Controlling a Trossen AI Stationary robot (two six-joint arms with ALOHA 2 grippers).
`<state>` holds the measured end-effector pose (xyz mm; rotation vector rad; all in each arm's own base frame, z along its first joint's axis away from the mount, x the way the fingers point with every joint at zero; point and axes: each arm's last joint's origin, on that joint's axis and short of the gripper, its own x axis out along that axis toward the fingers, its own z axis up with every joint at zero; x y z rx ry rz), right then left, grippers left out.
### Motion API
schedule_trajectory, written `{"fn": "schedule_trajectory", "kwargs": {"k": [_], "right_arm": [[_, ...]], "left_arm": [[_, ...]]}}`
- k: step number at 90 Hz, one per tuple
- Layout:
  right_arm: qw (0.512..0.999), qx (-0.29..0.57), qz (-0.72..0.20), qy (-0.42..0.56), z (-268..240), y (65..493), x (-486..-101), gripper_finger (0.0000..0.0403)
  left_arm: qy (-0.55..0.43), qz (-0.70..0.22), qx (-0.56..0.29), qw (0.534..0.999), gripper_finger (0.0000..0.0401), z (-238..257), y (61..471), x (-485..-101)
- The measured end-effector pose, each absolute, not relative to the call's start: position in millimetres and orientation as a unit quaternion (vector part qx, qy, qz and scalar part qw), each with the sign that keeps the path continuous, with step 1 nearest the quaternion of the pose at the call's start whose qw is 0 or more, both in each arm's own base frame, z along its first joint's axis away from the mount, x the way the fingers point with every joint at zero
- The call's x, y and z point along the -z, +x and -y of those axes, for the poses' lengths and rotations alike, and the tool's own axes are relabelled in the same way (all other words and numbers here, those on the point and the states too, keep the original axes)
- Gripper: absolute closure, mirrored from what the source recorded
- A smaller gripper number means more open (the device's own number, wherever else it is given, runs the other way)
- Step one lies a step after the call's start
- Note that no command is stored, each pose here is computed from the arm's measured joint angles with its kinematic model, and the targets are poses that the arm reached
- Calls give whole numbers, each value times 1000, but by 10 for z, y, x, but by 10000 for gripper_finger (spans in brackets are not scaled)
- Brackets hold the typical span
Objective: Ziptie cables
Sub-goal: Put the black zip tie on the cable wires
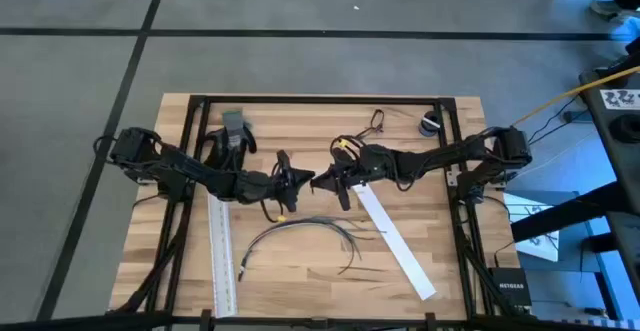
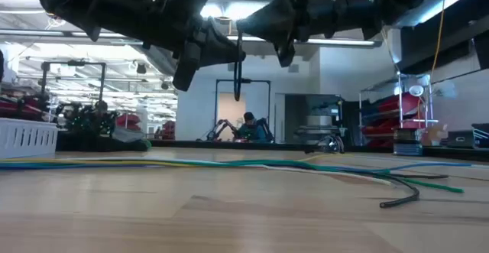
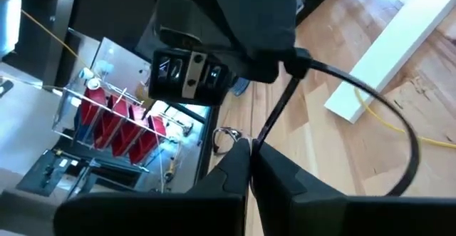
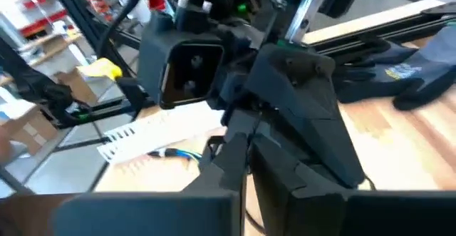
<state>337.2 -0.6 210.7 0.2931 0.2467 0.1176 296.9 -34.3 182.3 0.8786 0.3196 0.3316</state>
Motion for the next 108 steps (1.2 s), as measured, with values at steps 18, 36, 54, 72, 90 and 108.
{"fn": "schedule_trajectory", "kwargs": {"k": [18,36,54,72,90,108], "right_arm": [[992,-12,-112,48,-71,3376,-2111,402],[991,49,-117,-42,-118,3362,-2113,403],[983,107,-104,-110,-66,3251,-2333,403],[987,110,-112,-38,-39,3085,-2519,403],[973,76,-167,143,-82,3136,-2283,379],[963,13,-177,204,-108,3319,-2020,301]], "left_arm": [[395,-137,-129,899,401,362,2976,-1818],[376,-138,-89,912,401,384,2981,-1768],[378,-168,-71,908,401,398,2993,-1640],[376,-169,-80,908,401,374,2999,-1636],[377,-168,-82,907,401,372,3000,-1641],[377,-168,-83,907,401,371,2999,-1643]]}}
